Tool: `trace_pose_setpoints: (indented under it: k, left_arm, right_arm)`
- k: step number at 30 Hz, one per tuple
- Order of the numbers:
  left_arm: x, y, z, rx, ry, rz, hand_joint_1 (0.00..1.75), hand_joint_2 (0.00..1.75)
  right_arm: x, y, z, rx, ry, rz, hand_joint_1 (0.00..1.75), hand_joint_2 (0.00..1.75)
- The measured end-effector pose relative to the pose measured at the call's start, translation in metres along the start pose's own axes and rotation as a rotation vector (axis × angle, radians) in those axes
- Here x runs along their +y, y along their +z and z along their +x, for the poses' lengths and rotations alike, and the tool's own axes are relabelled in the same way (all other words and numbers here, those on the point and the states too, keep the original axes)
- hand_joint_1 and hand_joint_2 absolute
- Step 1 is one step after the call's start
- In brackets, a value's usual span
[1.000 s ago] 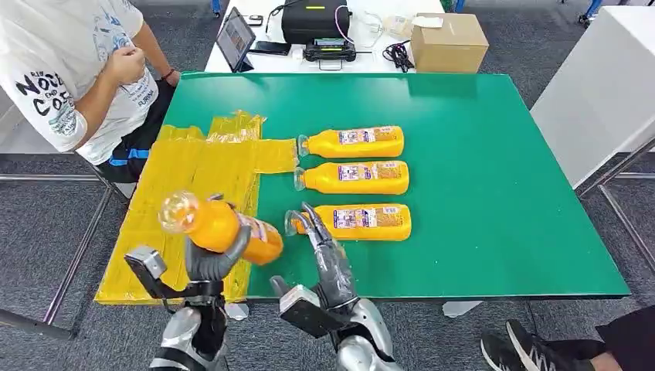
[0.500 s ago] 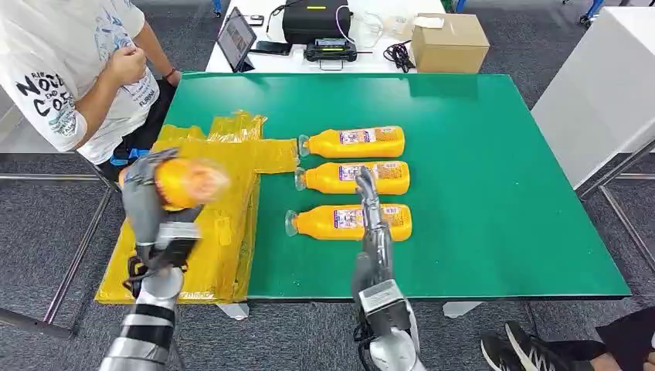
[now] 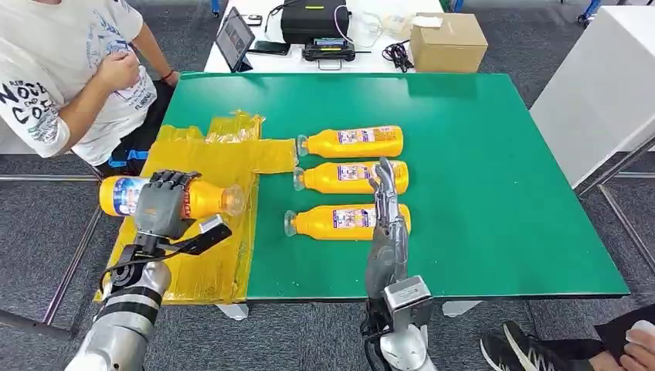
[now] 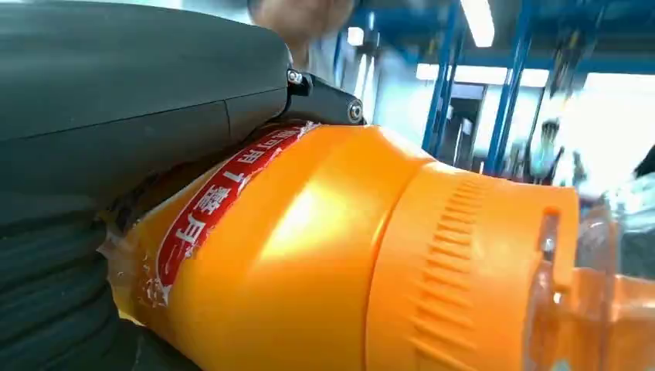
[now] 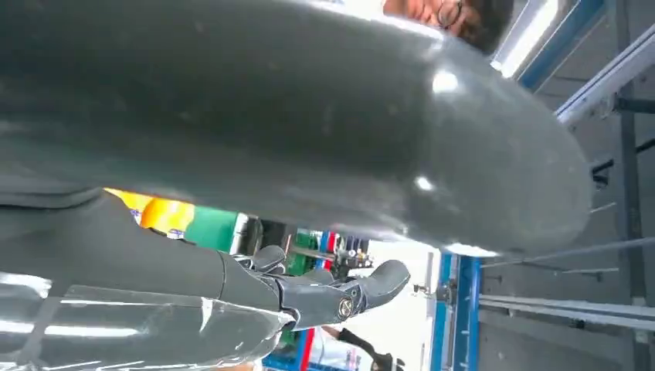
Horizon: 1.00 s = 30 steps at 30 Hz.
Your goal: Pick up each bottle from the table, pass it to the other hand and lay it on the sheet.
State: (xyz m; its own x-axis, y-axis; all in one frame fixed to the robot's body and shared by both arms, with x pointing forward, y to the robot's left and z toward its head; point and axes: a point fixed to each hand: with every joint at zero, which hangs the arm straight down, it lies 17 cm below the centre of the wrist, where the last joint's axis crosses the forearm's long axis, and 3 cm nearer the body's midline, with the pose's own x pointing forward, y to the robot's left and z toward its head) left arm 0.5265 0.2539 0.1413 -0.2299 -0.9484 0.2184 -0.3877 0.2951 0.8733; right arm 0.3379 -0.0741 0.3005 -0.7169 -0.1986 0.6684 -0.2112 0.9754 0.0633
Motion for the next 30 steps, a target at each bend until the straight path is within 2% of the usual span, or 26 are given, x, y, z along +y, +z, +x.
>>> trace_pose_setpoints:
  k: [6, 13, 20, 21, 22, 26, 27, 30]
  left_arm:
    - [-0.053, 0.023, -0.003, 0.041, 0.142, -0.190, 1.75, 1.75]
    - [-0.071, 0.026, -0.003, 0.027, 0.079, -0.290, 1.75, 1.75]
    - [-0.077, 0.029, -0.003, 0.002, 0.054, -0.319, 1.75, 1.75]
    - [-0.078, 0.030, -0.003, 0.003, 0.056, -0.326, 0.40, 1.75]
    - [-0.081, 0.031, -0.003, 0.003, 0.059, -0.340, 0.00, 1.75]
    - [-0.094, 0.039, -0.003, 0.018, 0.084, -0.415, 0.00, 1.75]
    - [-0.097, 0.040, -0.003, 0.020, 0.097, -0.435, 0.00, 0.00]
    - [-0.105, 0.043, -0.003, 0.031, 0.145, -0.494, 0.00, 0.00]
  right_arm:
    - [0.003, 0.001, -0.003, 0.014, -0.012, 0.025, 0.00, 0.00]
    - [0.008, 0.002, -0.006, 0.036, -0.049, 0.054, 0.00, 0.00]
    - [0.007, 0.002, -0.006, 0.039, -0.049, 0.053, 0.00, 0.00]
    - [0.007, 0.001, -0.006, 0.039, -0.049, 0.053, 0.00, 0.00]
    - [0.007, 0.002, -0.006, 0.039, -0.050, 0.054, 0.00, 0.00]
    - [0.008, 0.002, -0.008, 0.047, -0.057, 0.062, 0.00, 0.00]
    - [0.008, 0.002, -0.008, 0.049, -0.058, 0.063, 0.00, 0.00]
    - [0.004, 0.002, -0.012, 0.064, -0.057, 0.053, 0.00, 0.00]
